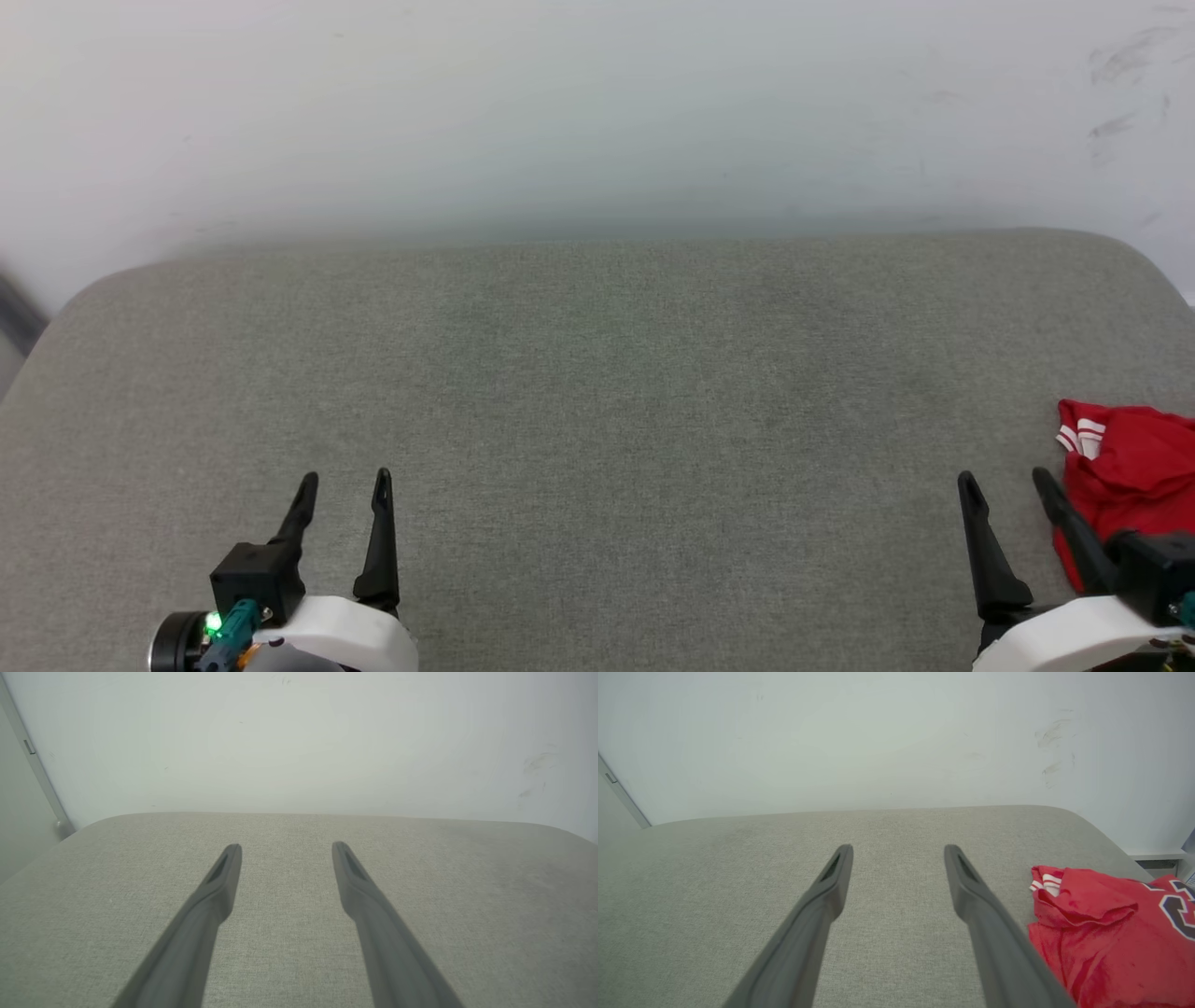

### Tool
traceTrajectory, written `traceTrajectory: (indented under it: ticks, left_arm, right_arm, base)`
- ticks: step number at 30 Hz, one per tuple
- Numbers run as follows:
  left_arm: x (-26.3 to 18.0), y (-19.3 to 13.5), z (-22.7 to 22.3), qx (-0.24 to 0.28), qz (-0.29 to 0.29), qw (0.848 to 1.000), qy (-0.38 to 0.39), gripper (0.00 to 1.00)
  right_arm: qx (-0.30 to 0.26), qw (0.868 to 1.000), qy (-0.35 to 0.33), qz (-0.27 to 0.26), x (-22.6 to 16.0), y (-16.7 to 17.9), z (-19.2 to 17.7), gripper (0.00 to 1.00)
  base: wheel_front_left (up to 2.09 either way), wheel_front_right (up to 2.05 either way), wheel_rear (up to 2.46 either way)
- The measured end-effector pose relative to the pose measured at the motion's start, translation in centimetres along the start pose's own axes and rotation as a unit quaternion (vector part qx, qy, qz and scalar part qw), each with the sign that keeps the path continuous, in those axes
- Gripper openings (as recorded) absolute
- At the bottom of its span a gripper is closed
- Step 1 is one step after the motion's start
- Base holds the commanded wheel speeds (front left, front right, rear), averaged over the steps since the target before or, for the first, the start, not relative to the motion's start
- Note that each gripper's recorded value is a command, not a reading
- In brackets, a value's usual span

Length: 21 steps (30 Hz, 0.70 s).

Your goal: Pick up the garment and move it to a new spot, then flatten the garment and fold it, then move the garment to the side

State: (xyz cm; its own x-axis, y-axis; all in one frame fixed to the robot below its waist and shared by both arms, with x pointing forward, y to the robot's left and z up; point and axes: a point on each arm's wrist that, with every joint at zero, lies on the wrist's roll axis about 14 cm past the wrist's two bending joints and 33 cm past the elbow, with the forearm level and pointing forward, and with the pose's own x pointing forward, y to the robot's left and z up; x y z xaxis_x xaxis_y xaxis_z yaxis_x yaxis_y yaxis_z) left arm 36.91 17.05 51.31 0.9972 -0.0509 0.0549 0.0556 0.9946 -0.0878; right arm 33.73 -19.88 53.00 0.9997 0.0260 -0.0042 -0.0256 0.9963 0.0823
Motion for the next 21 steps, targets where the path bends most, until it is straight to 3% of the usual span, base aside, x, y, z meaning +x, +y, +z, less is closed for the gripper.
traceTrajectory:
  ticks: [1,4,21]
  left_arm:
    - [0.0,0.0,-0.2,-0.001,0.001,1.0,0.004,0.0]
    - [-0.6,-0.2,-1.6,-0.009,0.004,1.0,0.026,0.0]
    - [-0.4,0.9,-3.0,-0.165,0.04,0.983,0.072,0.0]
  right_arm:
    - [0.0,1.0,0.004,0.0,0.0,0.0,-0.3,0.0]
    - [0.005,1.0,0.021,-0.003,-0.2,-0.1,-1.4,0.0]
    - [0.165,0.986,0.029,-0.007,0.4,-0.3,-2.4,0.0]
  base:
    - [0.0,0.0,0.0]
    - [0.0,0.0,0.0]
    - [0.0,0.0,0.0]
